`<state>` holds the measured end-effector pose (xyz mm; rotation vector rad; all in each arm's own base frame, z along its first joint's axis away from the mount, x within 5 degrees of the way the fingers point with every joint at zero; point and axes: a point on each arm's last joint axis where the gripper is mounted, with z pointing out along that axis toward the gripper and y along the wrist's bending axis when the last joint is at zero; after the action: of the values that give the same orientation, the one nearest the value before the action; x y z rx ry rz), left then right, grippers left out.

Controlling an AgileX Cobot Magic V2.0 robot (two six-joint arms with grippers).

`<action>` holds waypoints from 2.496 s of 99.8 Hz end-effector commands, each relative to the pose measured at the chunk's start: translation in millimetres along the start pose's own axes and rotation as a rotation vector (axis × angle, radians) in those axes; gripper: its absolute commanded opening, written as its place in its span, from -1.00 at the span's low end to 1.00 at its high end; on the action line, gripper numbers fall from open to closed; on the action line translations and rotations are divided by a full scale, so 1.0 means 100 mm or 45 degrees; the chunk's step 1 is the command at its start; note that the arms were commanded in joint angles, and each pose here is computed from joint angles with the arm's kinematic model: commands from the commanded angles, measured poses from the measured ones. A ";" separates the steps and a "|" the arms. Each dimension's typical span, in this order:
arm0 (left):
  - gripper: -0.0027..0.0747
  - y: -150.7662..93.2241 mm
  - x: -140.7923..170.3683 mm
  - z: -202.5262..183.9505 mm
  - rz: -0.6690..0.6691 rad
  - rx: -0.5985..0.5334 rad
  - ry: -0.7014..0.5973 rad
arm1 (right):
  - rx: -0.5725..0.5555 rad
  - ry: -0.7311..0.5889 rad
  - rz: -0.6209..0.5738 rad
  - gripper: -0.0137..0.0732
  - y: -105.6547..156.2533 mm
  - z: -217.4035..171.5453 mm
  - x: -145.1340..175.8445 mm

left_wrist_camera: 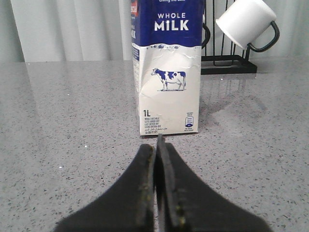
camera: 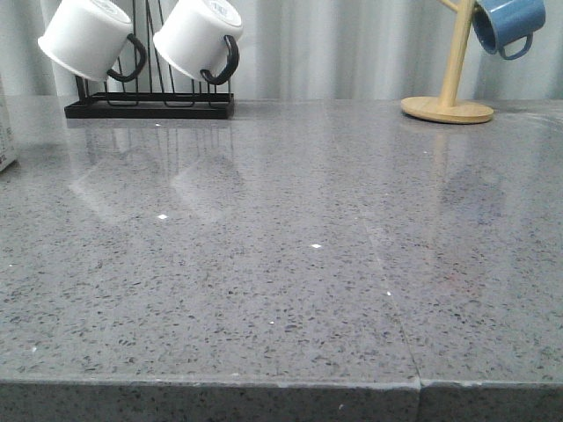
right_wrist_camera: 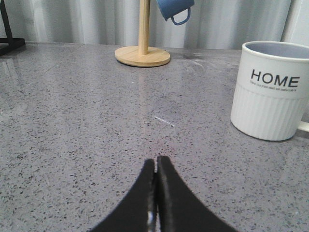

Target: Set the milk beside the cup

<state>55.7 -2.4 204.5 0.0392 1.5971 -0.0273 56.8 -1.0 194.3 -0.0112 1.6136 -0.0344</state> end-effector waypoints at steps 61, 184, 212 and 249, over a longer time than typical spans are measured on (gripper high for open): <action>-0.98 0.00 0.12 0.01 -0.017 -0.001 -0.061 | 0.004 -0.254 -0.010 -0.84 0.00 -0.04 -0.23; -0.98 0.00 0.12 0.01 -0.017 -0.001 -0.061 | 0.294 -0.013 0.111 0.40 -0.36 0.81 -1.01; -0.98 0.00 0.12 0.01 -0.017 -0.001 -0.061 | 0.491 0.070 0.131 0.40 -0.68 1.05 -0.82; -0.98 0.00 0.12 0.01 -0.017 -0.001 -0.061 | 0.644 0.126 0.112 0.40 -1.01 1.23 -0.57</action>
<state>55.7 -2.4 204.5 0.0392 1.5971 -0.0273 175.2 -93.2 231.0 0.4974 1.7911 -0.3185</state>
